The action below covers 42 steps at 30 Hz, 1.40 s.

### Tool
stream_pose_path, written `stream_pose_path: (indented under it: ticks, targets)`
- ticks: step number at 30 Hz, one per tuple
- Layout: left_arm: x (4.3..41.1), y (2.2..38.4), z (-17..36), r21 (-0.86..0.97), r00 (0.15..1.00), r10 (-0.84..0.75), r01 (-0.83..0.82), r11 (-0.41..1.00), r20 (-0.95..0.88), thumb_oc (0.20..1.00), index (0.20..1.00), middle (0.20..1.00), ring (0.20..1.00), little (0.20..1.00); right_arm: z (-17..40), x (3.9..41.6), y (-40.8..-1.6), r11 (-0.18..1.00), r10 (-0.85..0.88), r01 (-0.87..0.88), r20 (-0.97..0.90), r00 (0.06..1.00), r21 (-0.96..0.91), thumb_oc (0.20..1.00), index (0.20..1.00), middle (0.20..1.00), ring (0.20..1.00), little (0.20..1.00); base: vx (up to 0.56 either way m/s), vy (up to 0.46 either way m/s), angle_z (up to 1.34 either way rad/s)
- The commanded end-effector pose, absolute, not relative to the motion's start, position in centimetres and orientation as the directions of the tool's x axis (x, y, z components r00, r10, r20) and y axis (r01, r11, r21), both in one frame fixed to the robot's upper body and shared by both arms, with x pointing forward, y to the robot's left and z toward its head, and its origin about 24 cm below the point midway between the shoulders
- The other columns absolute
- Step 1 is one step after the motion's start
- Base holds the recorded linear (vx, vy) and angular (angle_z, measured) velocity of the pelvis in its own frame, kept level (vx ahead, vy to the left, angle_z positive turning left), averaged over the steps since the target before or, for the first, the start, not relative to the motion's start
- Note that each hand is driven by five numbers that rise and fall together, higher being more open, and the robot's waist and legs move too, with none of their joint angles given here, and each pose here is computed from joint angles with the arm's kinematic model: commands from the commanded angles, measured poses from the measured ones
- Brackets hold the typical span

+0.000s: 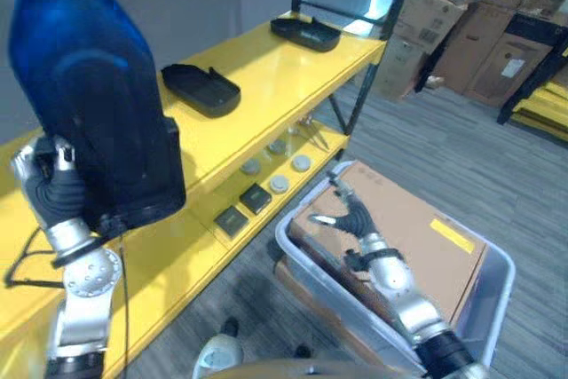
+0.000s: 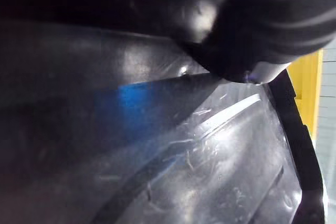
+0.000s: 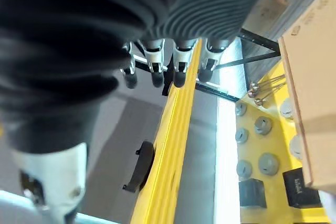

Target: Move parts from the plastic box to the shelf.

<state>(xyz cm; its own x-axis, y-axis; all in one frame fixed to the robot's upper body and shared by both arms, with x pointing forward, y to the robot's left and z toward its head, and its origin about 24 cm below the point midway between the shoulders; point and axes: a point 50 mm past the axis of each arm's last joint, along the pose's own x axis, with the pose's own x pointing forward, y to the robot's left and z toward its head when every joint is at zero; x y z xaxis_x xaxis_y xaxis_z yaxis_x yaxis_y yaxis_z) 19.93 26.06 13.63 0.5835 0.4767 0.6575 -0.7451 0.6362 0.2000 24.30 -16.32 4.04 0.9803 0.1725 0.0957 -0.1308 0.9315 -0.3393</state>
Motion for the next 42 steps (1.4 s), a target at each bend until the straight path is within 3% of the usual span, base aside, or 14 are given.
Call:
stream_pose_path:
  ticks: [1, 8, 11, 16, 17, 22, 25, 28, 33, 37, 42]
  targets:
    - [19.9, 25.6, 17.7, 0.118, 0.467, 0.387, -0.746, 0.655, 0.795, 0.200, 0.200, 0.200, 0.200, 0.200, 6.3, 24.9, -15.7, 0.955, 0.183, -0.119, 0.221, 0.958, -0.271, 1.000, 1.000, 1.000, 1.000, 1.000, -0.12, -0.037, 1.25]
    - [20.0, 25.0, 17.4, 0.136, 0.494, 0.359, -0.715, 0.685, 0.792, 0.200, 0.200, 0.200, 0.200, 0.200, 3.1, 23.8, -16.8, 0.975, 0.125, -0.107, 0.080, 0.989, -0.194, 1.000, 1.000, 1.000, 1.000, 1.000, -0.18, 0.006, 0.69]
    - [20.9, 24.3, 17.7, 0.158, 0.527, 0.307, -0.664, 0.731, 0.793, 0.200, 0.200, 0.200, 0.200, 0.200, -2.8, 20.9, -18.5, 0.975, 0.109, -0.148, -0.224, 0.968, -0.166, 1.000, 1.000, 1.000, 1.000, 1.000, -0.13, 0.140, 1.50]
    - [22.2, 23.7, 18.4, 0.185, 0.535, 0.258, -0.640, 0.746, 0.805, 0.200, 0.200, 0.200, 0.200, 0.200, -6.5, 18.0, -20.6, 0.974, 0.008, -0.098, -0.397, 0.918, -0.207, 1.000, 1.000, 1.000, 1.000, 1.000, 0.03, 0.224, 1.19]
    - [22.6, 23.4, 18.6, 0.196, 0.542, 0.235, -0.622, 0.758, 0.807, 0.200, 0.200, 0.200, 0.200, 0.200, -8.8, 16.1, -21.4, 0.970, -0.056, -0.073, -0.507, 0.860, -0.231, 1.000, 1.000, 1.000, 1.000, 1.000, 0.10, 0.302, 0.94]
    - [22.8, 23.2, 19.2, 0.218, 0.539, 0.192, -0.605, 0.766, 0.820, 0.200, 0.200, 0.200, 0.200, 0.200, -11.9, 13.9, -22.0, 0.963, -0.143, -0.047, -0.650, 0.746, -0.266, 1.000, 1.000, 1.000, 1.000, 1.000, 0.06, 0.282, 0.52]
    - [22.4, 23.1, 20.4, 0.215, 0.515, 0.150, -0.582, 0.784, 0.844, 0.200, 0.200, 0.200, 0.200, 0.200, -14.9, 11.6, -22.2, 0.953, -0.249, -0.011, -0.799, 0.547, -0.304, 1.000, 1.000, 1.000, 1.000, 1.000, 0.08, 0.336, 0.01]
    - [22.6, 23.1, 20.5, 0.212, 0.522, 0.141, -0.559, 0.802, 0.841, 0.200, 0.200, 0.200, 0.200, 0.200, -15.7, 10.6, -22.3, 0.952, -0.269, -0.003, -0.840, 0.471, -0.307, 1.000, 1.000, 1.000, 1.000, 1.000, 0.06, 0.023, -0.23]
    - [24.3, 22.0, 20.3, 0.134, 0.556, 0.159, -0.451, 0.883, 0.816, 0.200, 0.200, 0.200, 0.200, 0.200, -16.0, 9.7, -22.7, 0.948, -0.314, 0.078, -0.862, 0.398, -0.310, 1.000, 1.000, 1.000, 1.000, 1.000, 0.10, -0.001, 0.09]
    - [24.4, 22.9, 18.7, 0.055, 0.585, 0.274, -0.481, 0.875, 0.764, 0.200, 0.200, 0.200, 0.200, 0.200, -16.3, 9.3, -22.7, 0.941, -0.285, -0.069, -0.887, 0.364, -0.331, 1.000, 1.000, 1.000, 1.000, 1.000, 0.05, -0.080, 0.38]
    - [23.9, 23.7, 17.1, 0.124, 0.644, 0.270, -0.498, 0.858, 0.716, 0.200, 0.200, 0.200, 0.200, 0.200, -15.9, 6.7, -26.3, 0.907, -0.394, -0.039, -0.878, 0.272, -0.419, 1.000, 1.000, 1.000, 1.000, 1.000, 0.09, -0.114, 0.11]
